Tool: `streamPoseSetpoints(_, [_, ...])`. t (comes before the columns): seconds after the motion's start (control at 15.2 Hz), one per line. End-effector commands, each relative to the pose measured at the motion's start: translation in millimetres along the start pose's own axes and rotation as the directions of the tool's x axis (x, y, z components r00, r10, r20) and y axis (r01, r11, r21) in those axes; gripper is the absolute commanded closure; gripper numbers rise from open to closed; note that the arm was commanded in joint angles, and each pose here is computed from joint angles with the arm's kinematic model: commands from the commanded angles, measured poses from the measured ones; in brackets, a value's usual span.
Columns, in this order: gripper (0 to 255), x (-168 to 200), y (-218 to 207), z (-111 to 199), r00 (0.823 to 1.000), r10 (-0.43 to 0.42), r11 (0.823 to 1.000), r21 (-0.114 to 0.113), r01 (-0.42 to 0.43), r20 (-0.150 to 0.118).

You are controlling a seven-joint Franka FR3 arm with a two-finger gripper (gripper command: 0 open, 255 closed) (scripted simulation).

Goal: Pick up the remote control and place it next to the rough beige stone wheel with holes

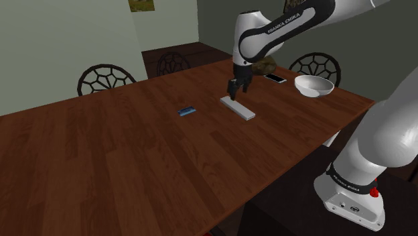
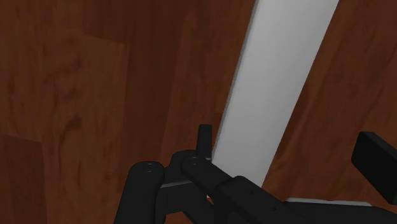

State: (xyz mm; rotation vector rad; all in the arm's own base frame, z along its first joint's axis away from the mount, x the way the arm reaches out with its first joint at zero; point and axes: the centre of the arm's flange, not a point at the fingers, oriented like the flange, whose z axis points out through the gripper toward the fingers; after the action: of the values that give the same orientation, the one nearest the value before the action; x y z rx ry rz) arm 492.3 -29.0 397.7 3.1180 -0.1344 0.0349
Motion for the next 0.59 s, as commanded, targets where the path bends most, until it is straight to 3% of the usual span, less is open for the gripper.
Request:
streamPoseSetpoints(0.0, [0, 14.5, 3.4, 25.4, 1.0, 0.004, 1.0, 0.001, -0.004, 0.013])
streamPoseSetpoints(0.53, [0, 15.2, 3.6, 67.5, 1.0, 0.004, 1.0, 0.001, -0.004, 0.014])
